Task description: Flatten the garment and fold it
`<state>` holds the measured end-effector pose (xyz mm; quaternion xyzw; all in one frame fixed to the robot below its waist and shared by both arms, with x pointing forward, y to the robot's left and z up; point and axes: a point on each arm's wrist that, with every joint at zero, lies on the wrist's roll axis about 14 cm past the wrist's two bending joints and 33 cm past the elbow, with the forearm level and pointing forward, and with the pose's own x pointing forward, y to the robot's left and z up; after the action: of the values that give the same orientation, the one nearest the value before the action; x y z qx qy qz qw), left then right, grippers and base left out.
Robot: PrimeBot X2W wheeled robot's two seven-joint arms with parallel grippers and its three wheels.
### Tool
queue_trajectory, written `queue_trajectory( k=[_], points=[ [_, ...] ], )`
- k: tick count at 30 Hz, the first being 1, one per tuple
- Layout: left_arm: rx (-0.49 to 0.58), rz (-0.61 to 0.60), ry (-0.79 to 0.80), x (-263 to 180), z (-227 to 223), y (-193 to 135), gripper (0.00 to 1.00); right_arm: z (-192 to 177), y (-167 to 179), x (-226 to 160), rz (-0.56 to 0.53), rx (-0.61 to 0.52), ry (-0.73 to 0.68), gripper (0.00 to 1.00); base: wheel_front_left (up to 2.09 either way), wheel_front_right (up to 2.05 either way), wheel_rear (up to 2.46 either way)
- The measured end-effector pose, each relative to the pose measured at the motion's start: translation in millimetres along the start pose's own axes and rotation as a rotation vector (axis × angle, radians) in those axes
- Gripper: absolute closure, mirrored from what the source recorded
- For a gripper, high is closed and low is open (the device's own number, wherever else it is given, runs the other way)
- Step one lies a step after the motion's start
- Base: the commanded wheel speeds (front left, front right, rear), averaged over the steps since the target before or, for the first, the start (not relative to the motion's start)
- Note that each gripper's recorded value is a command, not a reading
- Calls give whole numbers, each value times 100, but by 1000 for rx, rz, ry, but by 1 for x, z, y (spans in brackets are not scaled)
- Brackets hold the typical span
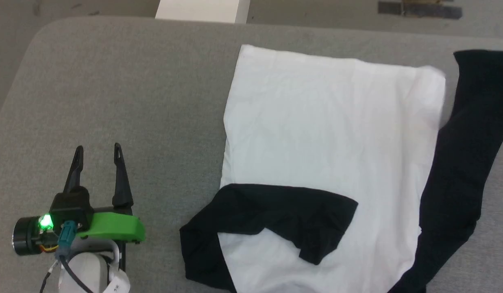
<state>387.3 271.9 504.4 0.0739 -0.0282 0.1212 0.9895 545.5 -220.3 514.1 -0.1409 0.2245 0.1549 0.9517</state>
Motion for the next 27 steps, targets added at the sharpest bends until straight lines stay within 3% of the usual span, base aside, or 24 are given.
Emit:
queue_trajectory(
  k=[6,9,18,27],
  points=[
    [-25,-18,-39,-12,15,-3,0,34,-11,-58,-57,-55,-153,100,0,0,0],
    [-35,-26,-58,-18,22,-4,0,60,6,-84,-31,-68,-265,100,0,0,0],
    [-52,-23,-107,-33,39,0,0,95,116,-138,199,-172,-451,100,0,0,0],
    [-69,-20,-73,-35,29,-4,0,59,224,-106,478,-228,-377,100,0,0,0]
  ],
)
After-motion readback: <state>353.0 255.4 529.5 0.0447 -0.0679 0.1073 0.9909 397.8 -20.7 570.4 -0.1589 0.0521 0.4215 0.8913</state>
